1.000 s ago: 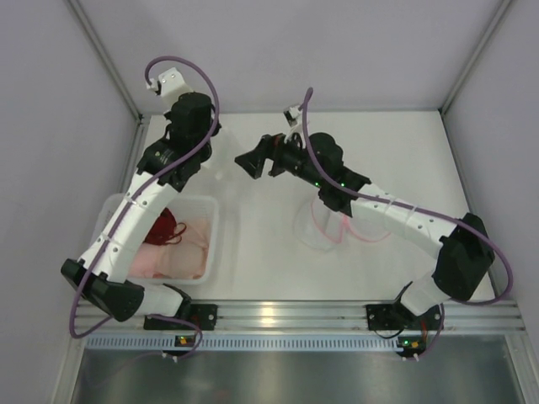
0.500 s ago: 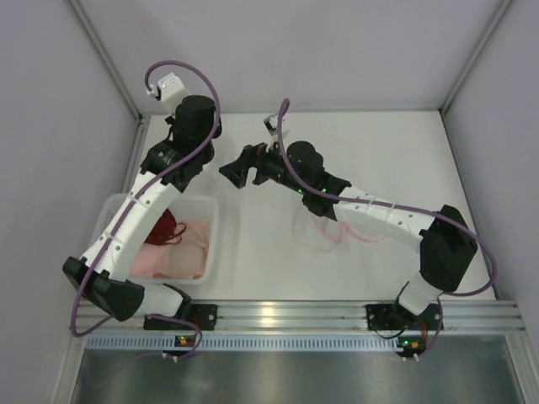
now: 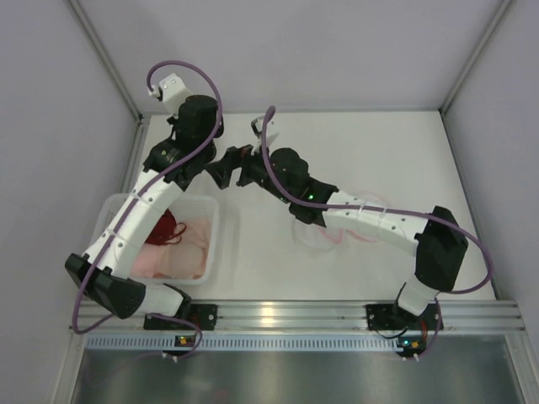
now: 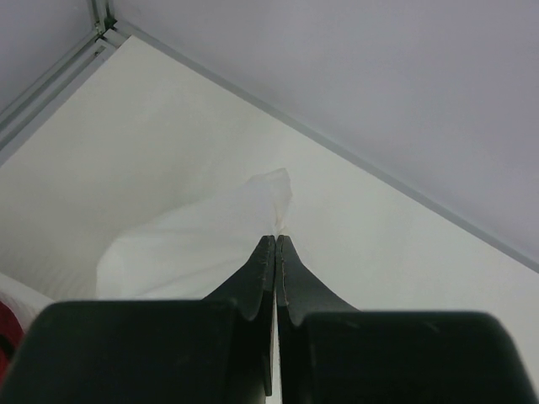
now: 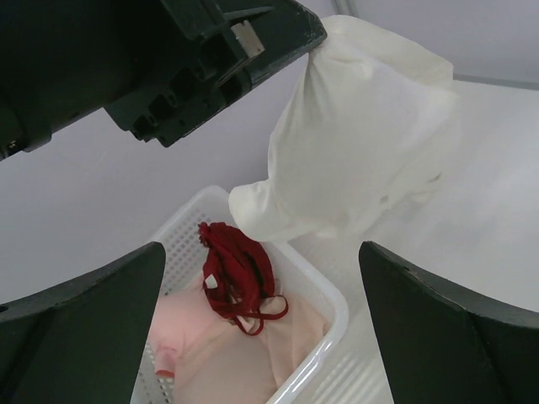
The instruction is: Place the bra in the laundry bag and zip it closed
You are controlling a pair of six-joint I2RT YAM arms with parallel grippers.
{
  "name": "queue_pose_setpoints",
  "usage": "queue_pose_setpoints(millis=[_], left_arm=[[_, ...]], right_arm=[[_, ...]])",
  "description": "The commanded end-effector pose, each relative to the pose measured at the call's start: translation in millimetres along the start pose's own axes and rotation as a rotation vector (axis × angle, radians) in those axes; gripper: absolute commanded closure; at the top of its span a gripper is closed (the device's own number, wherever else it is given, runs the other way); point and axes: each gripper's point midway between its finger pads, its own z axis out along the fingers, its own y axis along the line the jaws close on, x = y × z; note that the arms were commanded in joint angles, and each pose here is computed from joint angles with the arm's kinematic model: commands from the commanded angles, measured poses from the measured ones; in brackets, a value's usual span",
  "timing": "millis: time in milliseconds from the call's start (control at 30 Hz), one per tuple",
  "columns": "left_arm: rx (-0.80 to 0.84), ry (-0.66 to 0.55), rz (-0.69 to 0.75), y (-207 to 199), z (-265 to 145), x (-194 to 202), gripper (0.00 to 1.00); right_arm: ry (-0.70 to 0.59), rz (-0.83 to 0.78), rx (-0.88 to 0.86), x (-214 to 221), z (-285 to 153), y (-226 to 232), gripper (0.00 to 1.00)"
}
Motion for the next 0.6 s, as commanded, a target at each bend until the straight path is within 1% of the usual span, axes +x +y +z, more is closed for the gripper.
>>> queue_pose_setpoints(millis=[0,233,467,567], left_arm=[[0.028,-0.051,-0.076,-7,-6,-21,1.00],[0.062,-0.070,-0.100,-12,-14,-37,1.00],[0.079,-0.080,-0.114,-14,-18,-47,1.00],[0.094,-0.080,-0.114,-17,-20,-50,1.00]], right_arm=[[-0.080,-0.055,0.019,-14,7,16,0.01],[-0.101,-0.068,0.046,-5,23,19,0.01],[-0.191,-0.027,0.143,-15,27,14,0.01],[-0.210,-0.025,0.185,-14,34,12,0.00]])
